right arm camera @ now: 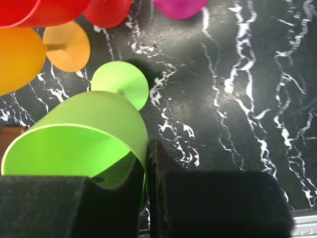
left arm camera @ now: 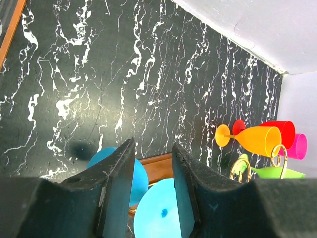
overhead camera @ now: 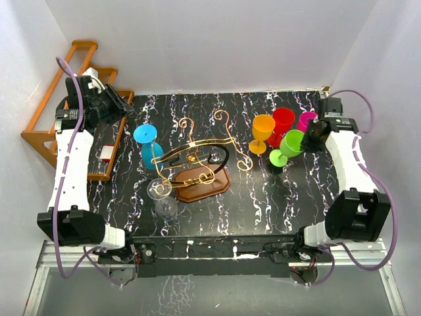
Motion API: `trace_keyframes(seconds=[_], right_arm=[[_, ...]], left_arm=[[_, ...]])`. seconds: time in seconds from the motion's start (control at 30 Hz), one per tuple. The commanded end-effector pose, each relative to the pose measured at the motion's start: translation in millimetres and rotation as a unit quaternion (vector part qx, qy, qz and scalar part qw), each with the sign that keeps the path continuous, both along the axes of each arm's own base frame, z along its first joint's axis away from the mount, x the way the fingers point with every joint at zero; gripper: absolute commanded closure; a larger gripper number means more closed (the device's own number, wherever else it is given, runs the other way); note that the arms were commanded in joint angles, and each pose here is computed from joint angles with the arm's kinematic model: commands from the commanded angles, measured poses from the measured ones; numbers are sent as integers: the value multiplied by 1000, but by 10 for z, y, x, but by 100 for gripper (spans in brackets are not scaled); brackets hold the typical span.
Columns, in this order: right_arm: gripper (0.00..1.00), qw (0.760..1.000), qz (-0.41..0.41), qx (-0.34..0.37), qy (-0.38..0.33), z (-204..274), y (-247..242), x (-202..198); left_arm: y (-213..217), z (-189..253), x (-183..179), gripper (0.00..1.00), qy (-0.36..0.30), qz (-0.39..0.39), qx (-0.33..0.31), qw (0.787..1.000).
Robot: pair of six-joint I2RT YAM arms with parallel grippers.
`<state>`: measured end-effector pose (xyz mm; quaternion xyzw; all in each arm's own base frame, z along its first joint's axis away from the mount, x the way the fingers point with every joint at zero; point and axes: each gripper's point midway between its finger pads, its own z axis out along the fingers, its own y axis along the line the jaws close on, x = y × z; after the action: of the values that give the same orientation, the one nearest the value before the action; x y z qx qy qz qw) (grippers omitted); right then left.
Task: Take the wine glass off the wine glass rack
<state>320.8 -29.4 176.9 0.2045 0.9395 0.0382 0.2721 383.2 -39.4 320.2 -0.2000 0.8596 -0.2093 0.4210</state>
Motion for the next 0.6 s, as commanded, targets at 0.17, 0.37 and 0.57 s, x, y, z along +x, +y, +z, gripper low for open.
trace_keyframes(seconds=[0.17, 0.37, 0.57], right_arm=[[92, 998, 47, -38, -16, -82, 306, 413], [83, 995, 85, -45, -15, -110, 576, 489], [67, 992, 113, -28, -50, 143, 758, 539]], left_arm=[[-18, 206, -373, 60, -30, -5, -32, 999], [-58, 224, -565, 55, -42, -6, -40, 998], [-81, 168, -666, 51, -40, -7, -45, 998]])
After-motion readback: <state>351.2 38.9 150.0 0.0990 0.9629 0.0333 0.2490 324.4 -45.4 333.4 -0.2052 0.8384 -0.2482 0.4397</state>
